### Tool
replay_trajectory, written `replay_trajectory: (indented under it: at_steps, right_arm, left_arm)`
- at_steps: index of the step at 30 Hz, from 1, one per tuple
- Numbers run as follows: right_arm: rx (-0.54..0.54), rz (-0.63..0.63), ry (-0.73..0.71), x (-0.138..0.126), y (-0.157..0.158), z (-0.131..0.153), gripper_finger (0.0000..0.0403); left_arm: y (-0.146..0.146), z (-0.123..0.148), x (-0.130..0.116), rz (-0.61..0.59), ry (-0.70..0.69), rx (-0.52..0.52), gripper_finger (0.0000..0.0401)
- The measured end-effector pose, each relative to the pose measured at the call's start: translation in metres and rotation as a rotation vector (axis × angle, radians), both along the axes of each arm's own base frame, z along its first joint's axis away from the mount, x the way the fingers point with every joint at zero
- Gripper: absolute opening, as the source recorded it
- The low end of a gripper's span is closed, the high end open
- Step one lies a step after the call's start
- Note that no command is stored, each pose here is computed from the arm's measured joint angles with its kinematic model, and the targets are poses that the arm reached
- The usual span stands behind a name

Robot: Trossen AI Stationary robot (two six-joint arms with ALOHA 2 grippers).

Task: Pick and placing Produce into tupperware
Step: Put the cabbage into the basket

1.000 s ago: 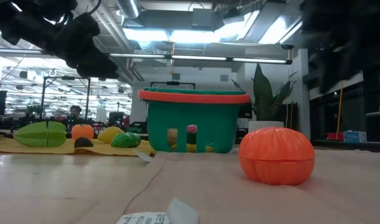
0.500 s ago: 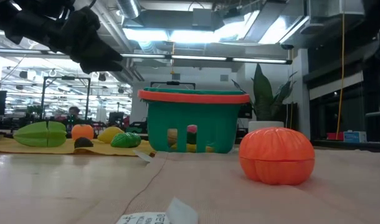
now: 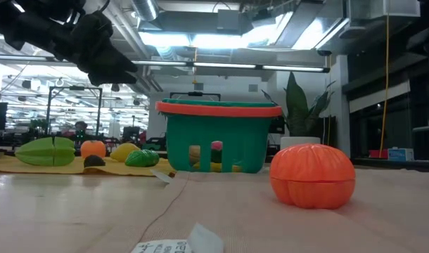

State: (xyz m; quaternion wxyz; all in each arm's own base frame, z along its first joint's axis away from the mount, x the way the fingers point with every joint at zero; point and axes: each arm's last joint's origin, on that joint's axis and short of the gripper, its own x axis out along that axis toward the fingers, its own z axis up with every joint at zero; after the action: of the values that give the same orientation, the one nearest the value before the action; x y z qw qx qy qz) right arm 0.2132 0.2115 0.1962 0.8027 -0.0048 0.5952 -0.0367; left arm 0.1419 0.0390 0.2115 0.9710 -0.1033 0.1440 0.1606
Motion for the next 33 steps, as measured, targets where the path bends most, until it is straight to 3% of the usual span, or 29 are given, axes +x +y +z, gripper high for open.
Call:
replay_trajectory:
  at_steps: [14,24,33]
  right_arm:
    - [0.100,0.004,-0.093,0.013,0.014,-0.004,0.0271]
    - [0.079,-0.010,-0.067,0.012,0.010,-0.005,0.0271]
    - [0.012,-0.128,-0.004,0.004,0.002,-0.007,0.0271]
  left_arm:
    - [-0.002,-0.005,-0.001,-0.047,0.049,-0.028,0.0261]
    - [-0.002,-0.005,-0.001,-0.055,0.058,-0.007,0.0261]
    - [-0.002,-0.005,-0.002,-0.056,0.061,-0.005,0.0261]
